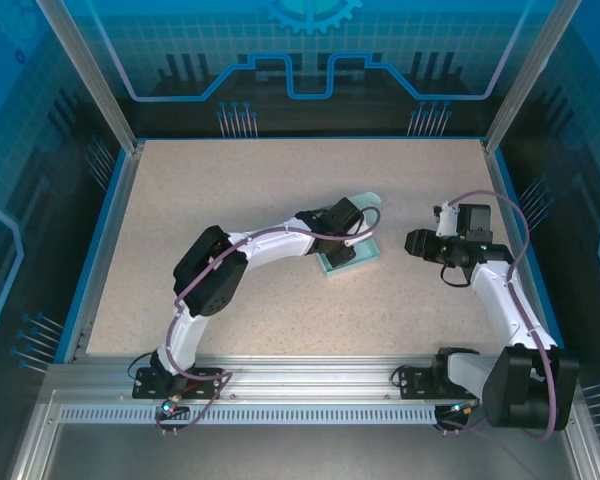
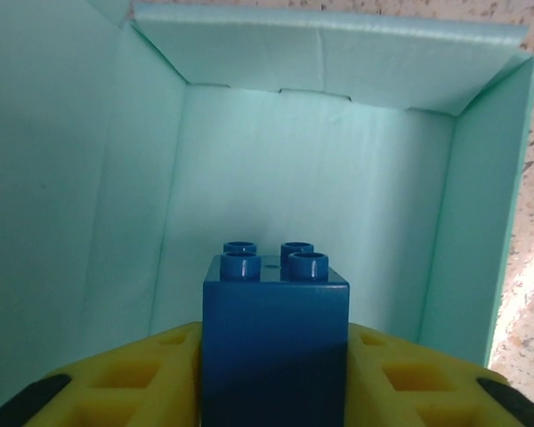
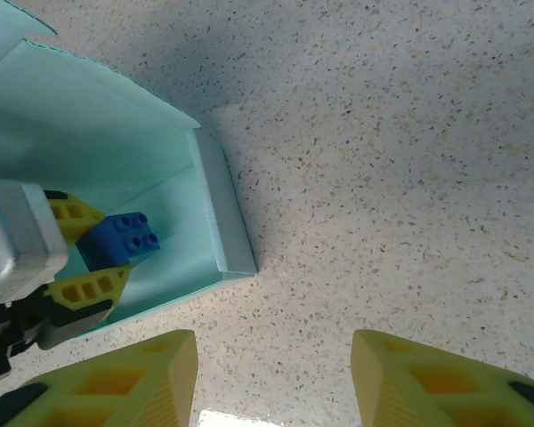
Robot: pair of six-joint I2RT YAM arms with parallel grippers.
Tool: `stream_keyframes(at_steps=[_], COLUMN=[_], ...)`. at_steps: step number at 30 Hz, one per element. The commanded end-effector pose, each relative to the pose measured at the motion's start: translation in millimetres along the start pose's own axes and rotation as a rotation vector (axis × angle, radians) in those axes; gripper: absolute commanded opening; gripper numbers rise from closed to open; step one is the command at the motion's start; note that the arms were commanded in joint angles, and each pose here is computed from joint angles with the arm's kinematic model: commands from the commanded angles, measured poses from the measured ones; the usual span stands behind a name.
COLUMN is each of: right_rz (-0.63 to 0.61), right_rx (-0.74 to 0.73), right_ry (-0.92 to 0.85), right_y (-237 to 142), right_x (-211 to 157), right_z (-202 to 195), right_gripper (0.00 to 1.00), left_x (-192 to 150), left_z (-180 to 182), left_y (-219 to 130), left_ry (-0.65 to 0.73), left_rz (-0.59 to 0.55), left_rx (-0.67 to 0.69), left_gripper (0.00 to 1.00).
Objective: Fold the paper box
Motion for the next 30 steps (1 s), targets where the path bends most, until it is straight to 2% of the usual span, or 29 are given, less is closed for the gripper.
stream_keyframes(at_steps=[1, 6, 10, 18, 22, 25, 30], right_rz=[0.014, 0.013, 0.001, -0.105, -0.179, -0.224, -0.162], right_rx=[0.015, 0.015, 0.029, 0.123, 0.178, 0.205, 0.256], right_ry=[-0.002, -0.015, -0.051, -0.306, -0.478, -0.596, -0.738], right_y=[2, 2, 5, 25, 37, 48, 67], right_x=[-4, -3, 1, 34, 47, 55, 55], right_z=[4, 8, 14, 48, 59, 64, 73], right_gripper=[0.5, 0.5, 0.5, 0.56, 0.58, 0.58, 0.58], left_x=[8, 9, 17, 34, 18, -4, -47], left_z=[2, 5, 6, -22, -23, -2, 44], left_y=[-2, -8, -27, -117, -161, -178, -182], left_ry=[0.011, 0.001, -0.024, -0.173, -0.254, -0.385, -0.662], left_rz=[-0.012, -0.012, -0.048, -0.273, -0.345, -0.358, -0.346], left_rx=[-0.008, -0.007, -0.014, -0.197, -0.192, -0.105, -0.004], left_gripper=[0.42, 0.5, 0.55, 0.6, 0.63, 0.65, 0.71])
Point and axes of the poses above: each hand's point on the last joint's axis, 136 mm out from that joint toward the fingers, its own y axis out along the fingers, its own z axis along the line the jaws close on, x = y × z, the point moved 1 cm from there along -y, back along the fingers, and after that the axes turned 5 degrees about y, right-handed, at the moved point
